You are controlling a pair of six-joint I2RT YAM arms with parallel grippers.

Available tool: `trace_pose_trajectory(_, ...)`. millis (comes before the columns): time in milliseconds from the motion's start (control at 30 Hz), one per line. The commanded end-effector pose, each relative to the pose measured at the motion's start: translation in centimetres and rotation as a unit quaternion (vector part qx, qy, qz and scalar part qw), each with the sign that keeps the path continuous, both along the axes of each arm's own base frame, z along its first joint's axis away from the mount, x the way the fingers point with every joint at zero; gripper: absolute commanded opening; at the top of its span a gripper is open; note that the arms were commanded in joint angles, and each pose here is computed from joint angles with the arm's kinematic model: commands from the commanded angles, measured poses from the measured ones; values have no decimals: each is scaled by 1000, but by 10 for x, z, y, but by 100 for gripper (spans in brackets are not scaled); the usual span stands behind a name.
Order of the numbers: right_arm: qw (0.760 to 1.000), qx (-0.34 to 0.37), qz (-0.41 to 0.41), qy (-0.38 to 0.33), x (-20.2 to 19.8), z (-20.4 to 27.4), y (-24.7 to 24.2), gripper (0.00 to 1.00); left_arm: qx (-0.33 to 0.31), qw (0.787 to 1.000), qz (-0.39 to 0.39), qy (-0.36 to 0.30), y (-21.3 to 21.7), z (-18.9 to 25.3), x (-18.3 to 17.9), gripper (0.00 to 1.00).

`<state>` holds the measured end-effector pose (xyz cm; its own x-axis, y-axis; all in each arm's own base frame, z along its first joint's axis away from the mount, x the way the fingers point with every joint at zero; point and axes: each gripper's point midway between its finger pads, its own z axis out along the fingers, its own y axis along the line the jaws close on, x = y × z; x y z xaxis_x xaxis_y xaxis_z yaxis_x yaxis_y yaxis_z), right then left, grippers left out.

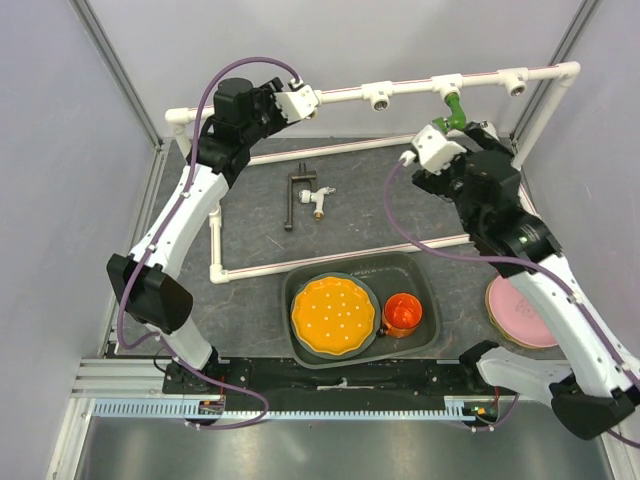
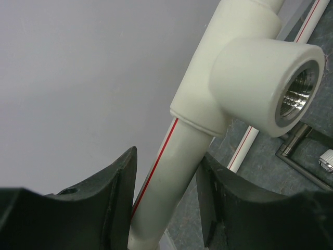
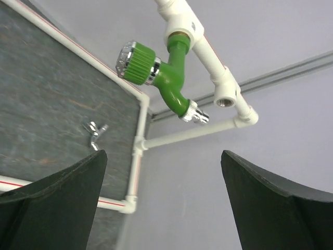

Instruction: Install the water faucets

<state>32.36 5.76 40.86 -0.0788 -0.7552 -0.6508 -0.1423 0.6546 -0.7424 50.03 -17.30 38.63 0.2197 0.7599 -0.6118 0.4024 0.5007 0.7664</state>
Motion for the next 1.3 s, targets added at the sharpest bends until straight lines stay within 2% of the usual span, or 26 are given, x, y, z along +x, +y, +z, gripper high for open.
trace_pose_trajectory(0,985,-149,-85,-27,12,4,-23,98,-25,999,43,21,25,-10,2,2)
trace_pose_trajectory(33,983,-146,-98,-61,16,17,-23,98,-26,999,43,21,25,-11,1,2)
trace_pose_trajectory(67,975,-186,-106,-64,18,19,-26,98,-25,998,44,22,26,-12,1,2)
trace_pose_trajectory(167,962,-226,-141,-60,29,15,-28,98,-30,999,40,21,25,-8,0,2)
trace_pose_trajectory(200,953,-262,-142,-45,35,5,-27,98,-32,999,36,20,23,-7,-1,2)
trace_pose_trajectory(267,949,-262,-156,-75,41,13,-25,98,-35,999,36,18,24,-4,-2,2)
trace_pose_trajectory(300,943,-286,-156,-70,48,6,-23,98,-35,999,34,18,23,-4,-3,2)
trace_pose_trajectory(767,923,-304,-214,-95,97,-14,-29,97,-38,999,24,19,19,-4,-5,2)
trace_pose_trajectory(800,923,-301,-216,-101,100,-16,-29,92,-39,999,22,22,19,-6,-5,2)
trace_pose_trajectory(1133,924,-295,-219,-106,109,-18,-25,72,-43,999,17,20,18,-1,-10,2)
trace_pose_trajectory(1167,925,-293,-218,-106,110,-18,-24,69,-44,999,17,19,18,1,-11,2)
trace_pose_trajectory(1200,926,-295,-214,-102,111,-21,-22,60,-44,999,17,18,18,1,-11,2)
trace_pose_trajectory(1267,930,-282,-213,-102,112,-22,-21,53,-46,999,16,18,19,3,-13,2)
